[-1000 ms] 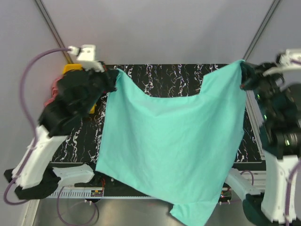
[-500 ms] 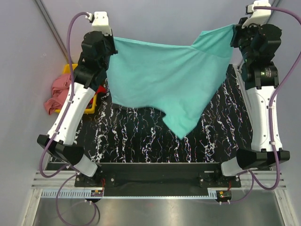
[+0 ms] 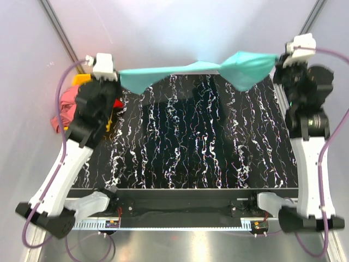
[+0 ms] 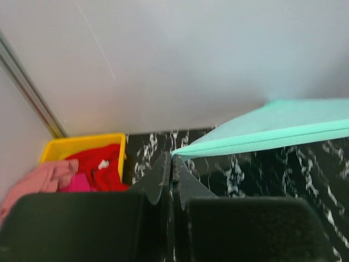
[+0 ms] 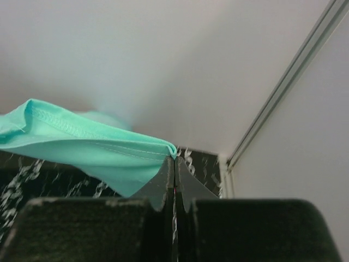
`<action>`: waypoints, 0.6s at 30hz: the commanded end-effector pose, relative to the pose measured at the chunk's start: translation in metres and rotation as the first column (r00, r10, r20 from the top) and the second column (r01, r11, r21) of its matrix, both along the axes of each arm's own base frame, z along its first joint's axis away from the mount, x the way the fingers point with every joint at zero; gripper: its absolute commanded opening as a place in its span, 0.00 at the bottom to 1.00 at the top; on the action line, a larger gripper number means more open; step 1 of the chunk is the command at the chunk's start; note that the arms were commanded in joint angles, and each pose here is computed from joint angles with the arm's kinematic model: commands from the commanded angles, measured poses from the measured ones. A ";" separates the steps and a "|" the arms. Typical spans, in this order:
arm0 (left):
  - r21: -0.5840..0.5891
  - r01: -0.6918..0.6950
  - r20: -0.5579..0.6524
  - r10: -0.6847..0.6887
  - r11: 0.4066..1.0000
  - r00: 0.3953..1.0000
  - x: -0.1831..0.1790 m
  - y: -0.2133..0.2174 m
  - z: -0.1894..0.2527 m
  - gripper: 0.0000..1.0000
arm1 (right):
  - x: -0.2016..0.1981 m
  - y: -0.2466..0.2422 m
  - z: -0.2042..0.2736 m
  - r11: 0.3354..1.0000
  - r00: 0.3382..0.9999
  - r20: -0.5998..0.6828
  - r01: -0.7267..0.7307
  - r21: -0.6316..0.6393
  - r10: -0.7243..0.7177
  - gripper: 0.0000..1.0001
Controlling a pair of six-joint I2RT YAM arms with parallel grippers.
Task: Fold and stack the t-shirts
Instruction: Flatten the tshirt out
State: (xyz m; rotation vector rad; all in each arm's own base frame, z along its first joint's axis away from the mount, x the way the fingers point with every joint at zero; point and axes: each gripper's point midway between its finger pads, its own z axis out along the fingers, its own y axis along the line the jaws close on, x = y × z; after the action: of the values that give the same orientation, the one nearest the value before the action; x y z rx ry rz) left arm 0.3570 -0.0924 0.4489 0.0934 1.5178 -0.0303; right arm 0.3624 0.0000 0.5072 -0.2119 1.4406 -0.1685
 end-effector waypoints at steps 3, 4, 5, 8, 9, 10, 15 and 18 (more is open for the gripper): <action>-0.103 0.067 -0.206 -0.087 0.992 0.975 -0.020 -0.013 -0.110 0.00 | -0.034 0.016 -0.084 0.973 0.985 -0.156 -0.030 0.228 0.067 0.00; -0.118 0.077 -0.238 -0.104 0.990 0.966 -0.027 -0.015 -0.123 0.00 | -0.046 0.020 -0.094 0.959 0.982 -0.169 -0.037 0.281 0.088 0.00; -0.126 0.089 -0.278 -0.122 0.988 0.953 -0.031 -0.018 -0.138 0.00 | -0.050 0.026 -0.110 0.939 0.974 -0.195 -0.041 0.342 0.113 0.00; -0.142 0.088 -0.465 -0.145 0.986 0.873 -0.049 -0.023 -0.194 0.00 | -0.068 0.032 -0.187 0.846 0.930 -0.345 0.079 0.527 0.128 0.00; -0.137 0.085 -0.518 -0.144 0.987 0.843 -0.055 -0.023 -0.211 0.00 | -0.075 0.034 -0.224 0.817 0.893 -0.430 0.146 0.557 0.134 0.00; -0.111 0.074 -0.608 -0.127 0.991 0.784 -0.068 -0.019 -0.236 0.00 | -0.090 0.029 -0.247 0.803 0.863 -0.494 0.222 0.553 0.102 0.00; -0.088 -0.050 -0.776 -0.037 0.995 0.629 -0.102 -0.004 -0.304 0.00 | -0.117 0.024 -0.279 0.693 0.806 -0.591 0.408 0.594 0.032 0.00; -0.140 -0.077 -0.793 -0.065 0.987 0.606 -0.111 -0.008 -0.320 0.00 | -0.120 0.019 -0.280 0.604 0.761 -0.649 0.520 0.604 -0.007 0.00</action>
State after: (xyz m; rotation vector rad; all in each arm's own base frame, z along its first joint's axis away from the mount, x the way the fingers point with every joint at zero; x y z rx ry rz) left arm 0.2608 -0.0965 0.1416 0.0336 2.3757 -0.1460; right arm 0.2396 0.0259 0.1939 0.5262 2.1613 0.2701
